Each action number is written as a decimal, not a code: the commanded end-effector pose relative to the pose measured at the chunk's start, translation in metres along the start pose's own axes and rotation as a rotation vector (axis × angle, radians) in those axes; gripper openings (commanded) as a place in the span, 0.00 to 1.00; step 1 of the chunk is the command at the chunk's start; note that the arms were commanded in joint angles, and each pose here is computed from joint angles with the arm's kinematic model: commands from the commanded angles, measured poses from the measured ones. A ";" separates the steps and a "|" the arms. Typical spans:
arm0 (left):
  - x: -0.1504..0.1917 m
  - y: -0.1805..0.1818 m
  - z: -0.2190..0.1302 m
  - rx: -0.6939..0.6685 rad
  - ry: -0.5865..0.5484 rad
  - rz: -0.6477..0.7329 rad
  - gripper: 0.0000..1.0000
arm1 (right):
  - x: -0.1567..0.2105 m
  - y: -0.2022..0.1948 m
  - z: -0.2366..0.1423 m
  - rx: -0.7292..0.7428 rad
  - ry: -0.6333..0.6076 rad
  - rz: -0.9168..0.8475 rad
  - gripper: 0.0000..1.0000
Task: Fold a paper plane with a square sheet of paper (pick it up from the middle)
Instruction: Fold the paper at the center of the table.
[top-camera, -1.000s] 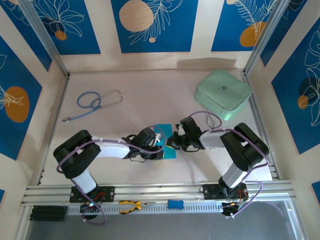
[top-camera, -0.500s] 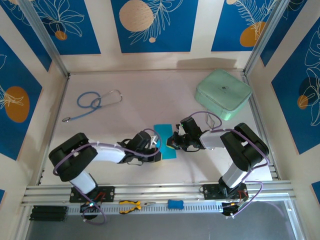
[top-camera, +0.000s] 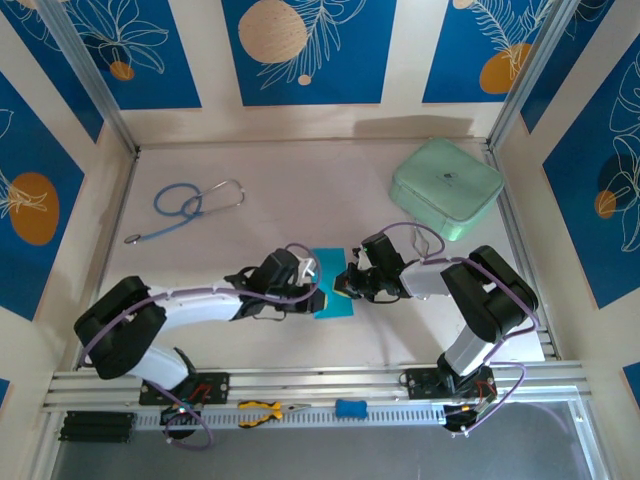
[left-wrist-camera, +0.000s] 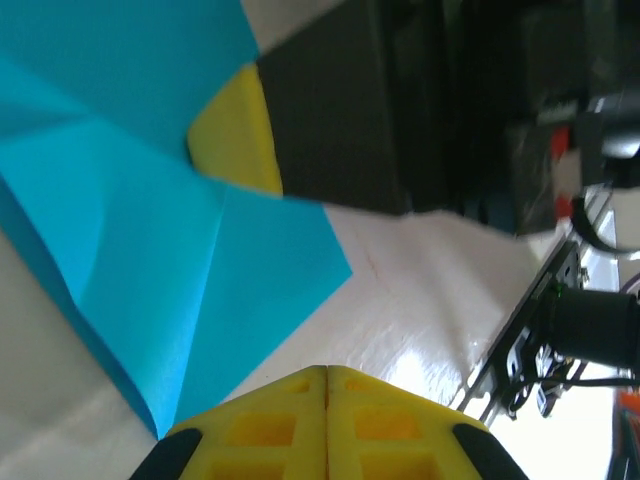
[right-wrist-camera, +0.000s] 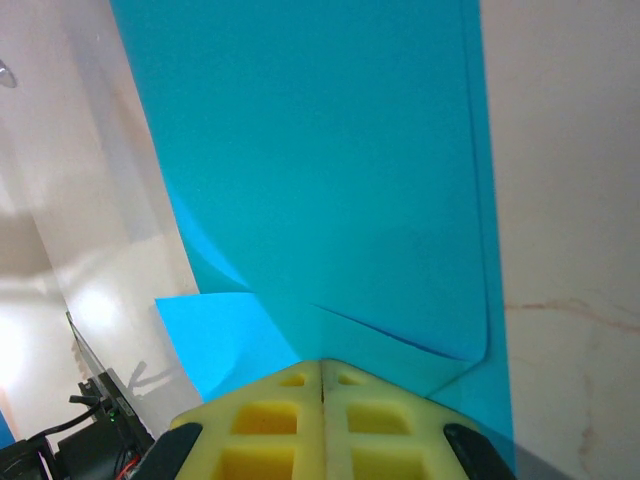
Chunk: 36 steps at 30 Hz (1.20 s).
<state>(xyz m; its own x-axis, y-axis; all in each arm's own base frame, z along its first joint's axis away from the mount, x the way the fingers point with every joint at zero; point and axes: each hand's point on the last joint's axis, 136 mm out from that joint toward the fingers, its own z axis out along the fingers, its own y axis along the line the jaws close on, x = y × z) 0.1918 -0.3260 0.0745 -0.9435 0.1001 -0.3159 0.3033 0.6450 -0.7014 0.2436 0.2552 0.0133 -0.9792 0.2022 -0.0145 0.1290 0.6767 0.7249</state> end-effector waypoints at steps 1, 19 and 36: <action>-0.005 0.015 0.009 -0.049 0.020 -0.008 0.08 | 0.017 -0.044 0.002 0.143 0.041 0.079 0.00; -0.017 0.009 0.042 0.010 0.052 -0.012 0.08 | 0.017 -0.043 0.002 0.138 0.043 0.077 0.00; 0.032 0.061 0.043 -0.053 0.088 -0.156 0.07 | 0.018 -0.048 0.002 0.150 0.050 0.086 0.00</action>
<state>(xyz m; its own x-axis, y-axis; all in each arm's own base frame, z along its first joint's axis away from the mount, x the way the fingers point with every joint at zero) 0.2066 -0.3410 0.0213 -0.9623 0.0763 -0.2611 0.2481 0.6396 -0.7276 0.2428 0.2551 0.0130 -0.9798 0.1998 -0.0074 0.1320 0.6743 0.7265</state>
